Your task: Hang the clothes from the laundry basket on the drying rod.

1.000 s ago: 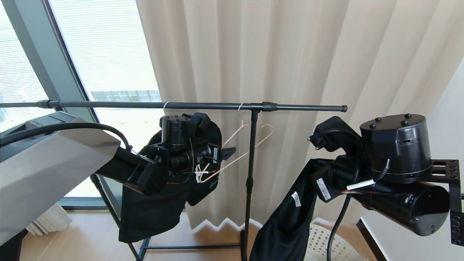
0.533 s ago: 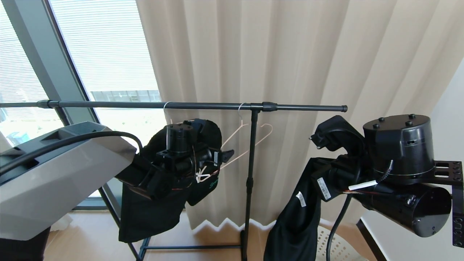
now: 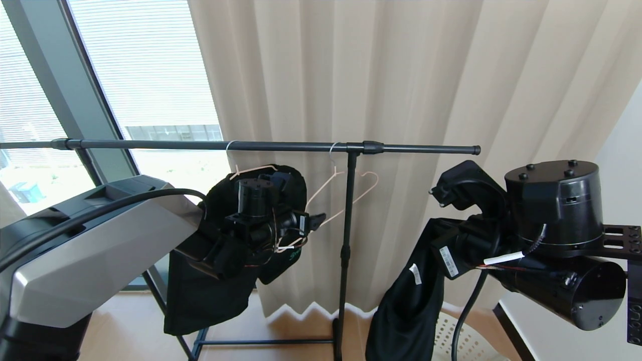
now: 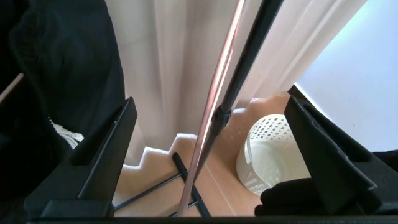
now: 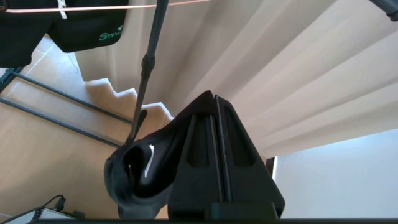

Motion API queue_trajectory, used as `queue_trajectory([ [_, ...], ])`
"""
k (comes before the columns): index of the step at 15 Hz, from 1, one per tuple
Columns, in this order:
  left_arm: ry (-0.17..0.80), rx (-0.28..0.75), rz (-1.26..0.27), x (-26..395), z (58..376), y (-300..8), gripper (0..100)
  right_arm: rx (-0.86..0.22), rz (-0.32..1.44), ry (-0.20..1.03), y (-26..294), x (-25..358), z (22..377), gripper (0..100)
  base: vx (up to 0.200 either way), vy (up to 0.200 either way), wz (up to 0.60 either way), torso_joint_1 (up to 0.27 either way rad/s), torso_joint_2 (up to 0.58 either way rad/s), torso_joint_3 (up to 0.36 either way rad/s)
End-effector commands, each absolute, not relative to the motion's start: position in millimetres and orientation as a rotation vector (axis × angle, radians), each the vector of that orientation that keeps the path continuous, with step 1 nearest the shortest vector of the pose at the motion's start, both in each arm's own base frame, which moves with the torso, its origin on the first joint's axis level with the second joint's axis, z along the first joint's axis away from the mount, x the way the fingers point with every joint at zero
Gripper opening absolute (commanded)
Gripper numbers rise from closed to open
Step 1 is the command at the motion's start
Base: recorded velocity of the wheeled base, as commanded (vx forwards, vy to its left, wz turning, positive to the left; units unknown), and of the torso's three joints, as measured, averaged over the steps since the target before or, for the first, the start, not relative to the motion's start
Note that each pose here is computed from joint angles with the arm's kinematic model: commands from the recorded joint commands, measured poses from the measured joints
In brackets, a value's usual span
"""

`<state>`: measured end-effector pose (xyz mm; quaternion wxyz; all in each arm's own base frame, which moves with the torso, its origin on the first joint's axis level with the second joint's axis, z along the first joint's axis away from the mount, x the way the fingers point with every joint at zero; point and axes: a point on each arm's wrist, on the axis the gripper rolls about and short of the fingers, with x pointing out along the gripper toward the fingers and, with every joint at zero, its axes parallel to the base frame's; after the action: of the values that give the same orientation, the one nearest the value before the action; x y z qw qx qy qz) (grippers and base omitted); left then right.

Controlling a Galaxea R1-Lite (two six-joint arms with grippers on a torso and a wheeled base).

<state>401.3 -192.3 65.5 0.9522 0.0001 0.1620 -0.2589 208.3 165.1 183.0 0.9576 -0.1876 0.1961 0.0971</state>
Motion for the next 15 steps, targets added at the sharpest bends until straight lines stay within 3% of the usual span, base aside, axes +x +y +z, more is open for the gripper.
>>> queue_trajectory([
  [1,0.341,0.002,-0.527,402.1,60.1,-193.4,100,-0.380,0.197,0.398,165.3,208.5,182.9,0,0.000,0.000,0.00,0.000,0.00,0.000],
  [8,0.356,0.006,-0.519,402.6,53.6,-193.4,100,-0.386,0.199,0.404,164.4,206.8,180.8,0,0.000,0.000,0.00,0.000,0.00,0.000],
  [9,0.358,0.007,-0.519,402.8,52.6,-192.8,0,-0.386,0.198,0.404,164.1,207.1,180.8,0,0.000,0.000,0.00,0.000,0.00,0.000],
  [15,0.357,0.007,-0.517,400.5,55.0,-191.0,0,-0.387,0.198,0.408,163.8,206.7,179.6,0,0.000,0.000,0.00,0.000,0.00,0.000],
])
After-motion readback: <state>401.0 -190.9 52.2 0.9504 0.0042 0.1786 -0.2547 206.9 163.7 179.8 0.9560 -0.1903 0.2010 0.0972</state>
